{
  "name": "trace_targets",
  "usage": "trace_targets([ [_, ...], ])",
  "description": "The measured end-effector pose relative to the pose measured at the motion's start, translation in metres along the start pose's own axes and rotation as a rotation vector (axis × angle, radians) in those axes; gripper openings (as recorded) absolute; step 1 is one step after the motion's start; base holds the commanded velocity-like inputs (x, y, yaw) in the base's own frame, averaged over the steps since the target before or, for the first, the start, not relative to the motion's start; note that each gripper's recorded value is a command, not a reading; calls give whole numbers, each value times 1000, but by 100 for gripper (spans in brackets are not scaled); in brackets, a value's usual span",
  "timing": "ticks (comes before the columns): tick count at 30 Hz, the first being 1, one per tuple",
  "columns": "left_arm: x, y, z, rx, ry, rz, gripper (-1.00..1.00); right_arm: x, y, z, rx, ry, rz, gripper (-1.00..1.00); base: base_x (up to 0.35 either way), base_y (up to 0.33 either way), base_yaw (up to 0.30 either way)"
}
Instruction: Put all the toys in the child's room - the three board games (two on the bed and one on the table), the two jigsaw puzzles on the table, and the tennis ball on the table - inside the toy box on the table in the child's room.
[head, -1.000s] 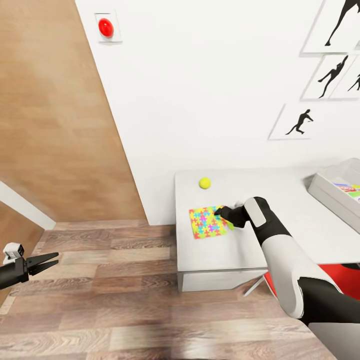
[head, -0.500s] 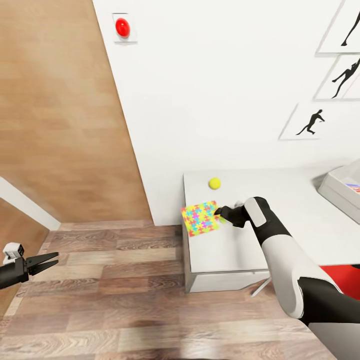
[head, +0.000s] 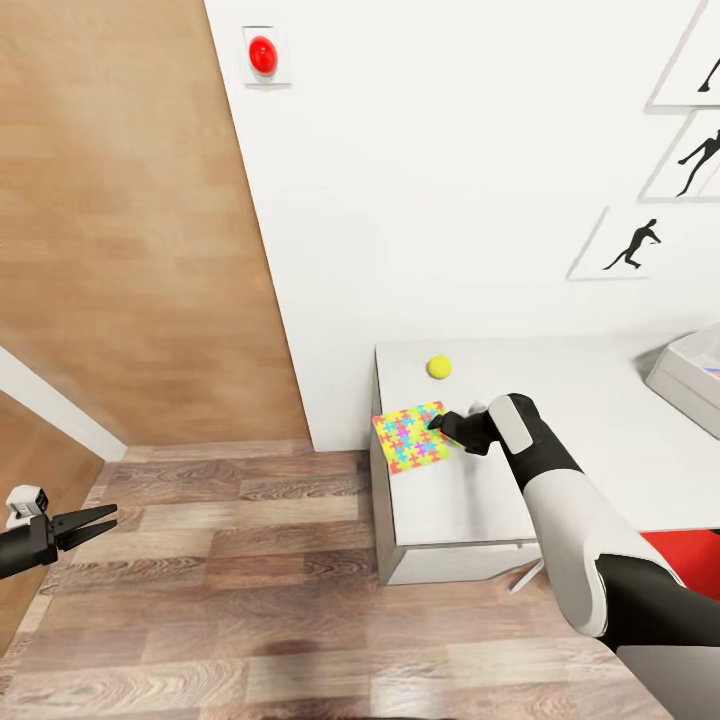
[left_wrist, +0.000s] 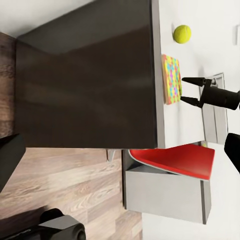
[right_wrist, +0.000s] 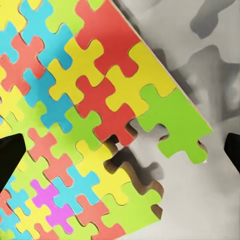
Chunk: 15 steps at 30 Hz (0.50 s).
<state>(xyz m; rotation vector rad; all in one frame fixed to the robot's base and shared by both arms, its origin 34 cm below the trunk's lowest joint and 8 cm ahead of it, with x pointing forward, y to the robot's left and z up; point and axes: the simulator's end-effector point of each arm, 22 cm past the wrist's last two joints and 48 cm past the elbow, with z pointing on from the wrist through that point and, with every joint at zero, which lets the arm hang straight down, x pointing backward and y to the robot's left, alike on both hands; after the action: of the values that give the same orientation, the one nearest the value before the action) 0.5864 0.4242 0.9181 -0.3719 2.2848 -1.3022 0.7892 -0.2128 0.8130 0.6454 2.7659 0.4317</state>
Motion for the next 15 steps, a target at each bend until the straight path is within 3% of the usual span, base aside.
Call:
trace_targets([
  [15,1,0,1,2,0,-1,100,0,-2,0,11,0,-8,100,5,77,0],
])
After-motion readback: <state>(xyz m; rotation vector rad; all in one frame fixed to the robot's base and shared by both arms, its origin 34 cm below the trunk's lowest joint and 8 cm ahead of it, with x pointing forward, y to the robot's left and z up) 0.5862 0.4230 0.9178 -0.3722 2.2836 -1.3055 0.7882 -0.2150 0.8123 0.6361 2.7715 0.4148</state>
